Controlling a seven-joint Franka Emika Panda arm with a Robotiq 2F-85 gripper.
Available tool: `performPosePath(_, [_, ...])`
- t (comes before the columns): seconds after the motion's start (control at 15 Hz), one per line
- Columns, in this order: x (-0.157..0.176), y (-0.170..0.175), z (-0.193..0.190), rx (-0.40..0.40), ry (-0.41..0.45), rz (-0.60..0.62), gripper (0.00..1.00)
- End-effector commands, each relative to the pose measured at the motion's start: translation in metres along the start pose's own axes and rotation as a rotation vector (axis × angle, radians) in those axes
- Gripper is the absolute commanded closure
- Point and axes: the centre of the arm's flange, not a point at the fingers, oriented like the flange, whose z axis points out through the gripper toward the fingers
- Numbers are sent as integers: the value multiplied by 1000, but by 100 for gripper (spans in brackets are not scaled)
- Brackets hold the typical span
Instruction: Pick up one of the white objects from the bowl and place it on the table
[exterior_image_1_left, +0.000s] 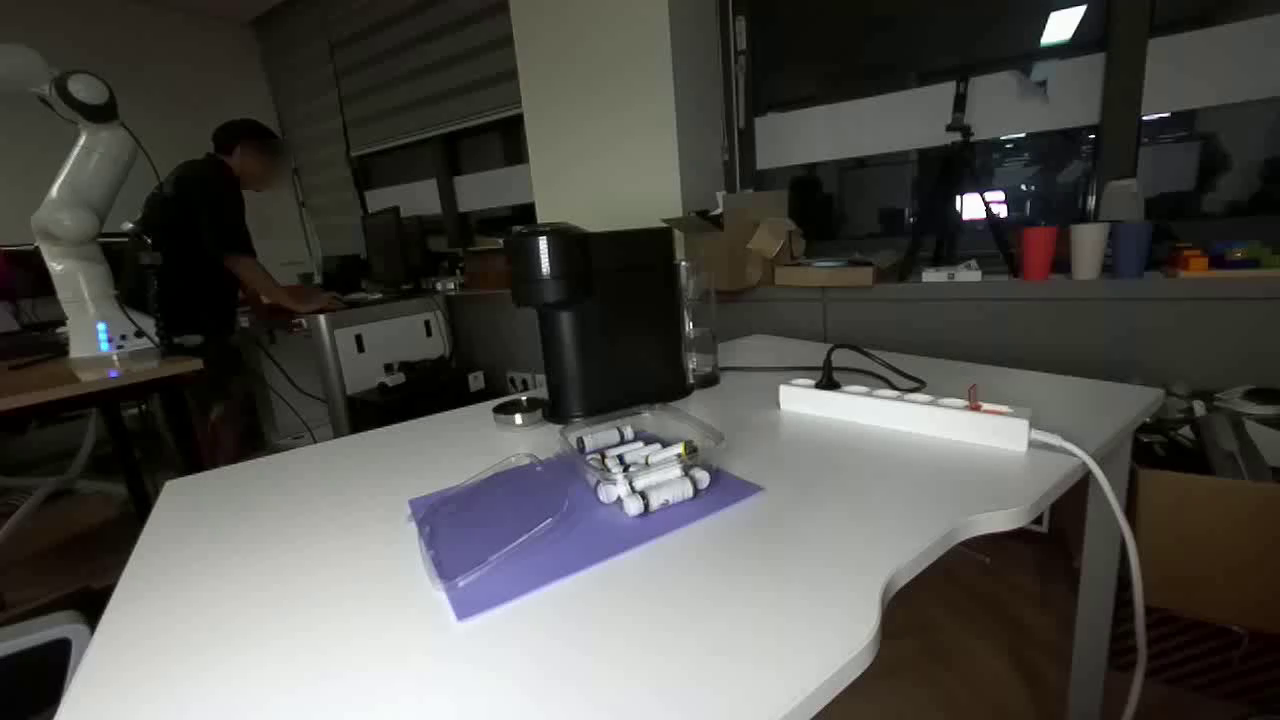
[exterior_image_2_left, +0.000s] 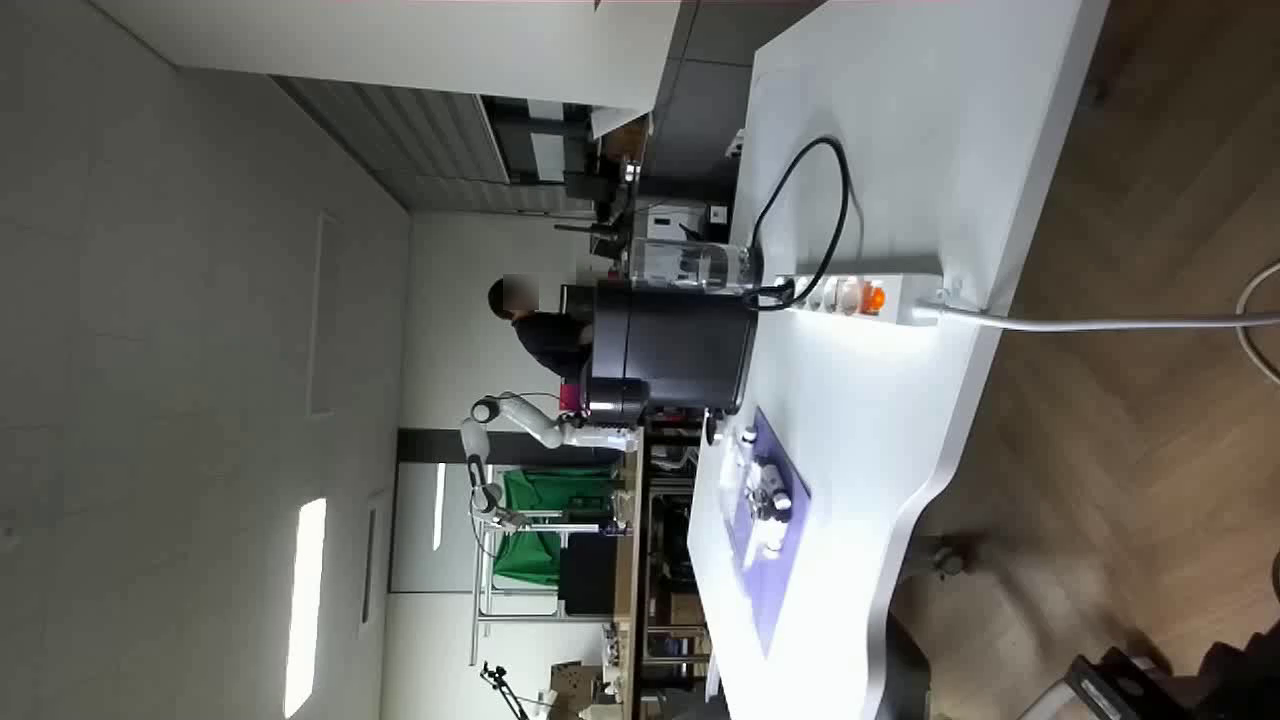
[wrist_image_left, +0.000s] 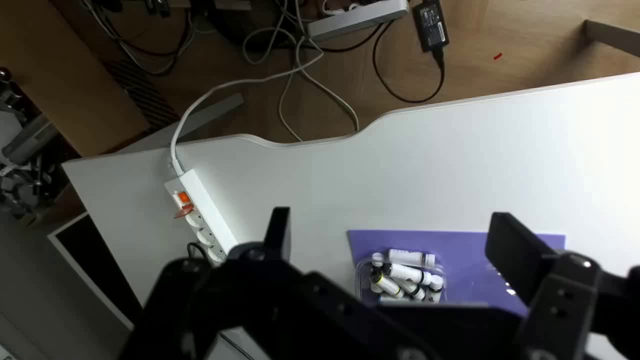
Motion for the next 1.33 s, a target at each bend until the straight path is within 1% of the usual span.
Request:
performPosePath(0.0, [0, 0, 0, 0, 0, 0, 0])
performPosePath(0.47, [0, 0, 0, 0, 0, 0, 0])
performPosePath(0.53, [11, 5, 4, 8, 14, -35, 0])
performPosePath(0.6, [22, 8, 8, -3, 36, -55, 0])
performPosePath(0.8, [75, 22, 34, -20, 102, -131, 0])
performPosePath(0.87, [94, 28, 45, -29, 140, -138, 0])
performPosePath(1.0, [134, 40, 70, -23, 196, -139, 0])
performPosePath(1.13, [173, 49, 96, -1, 211, -117, 0])
performPosePath(1.27, [210, 59, 117, 30, 204, -111, 0])
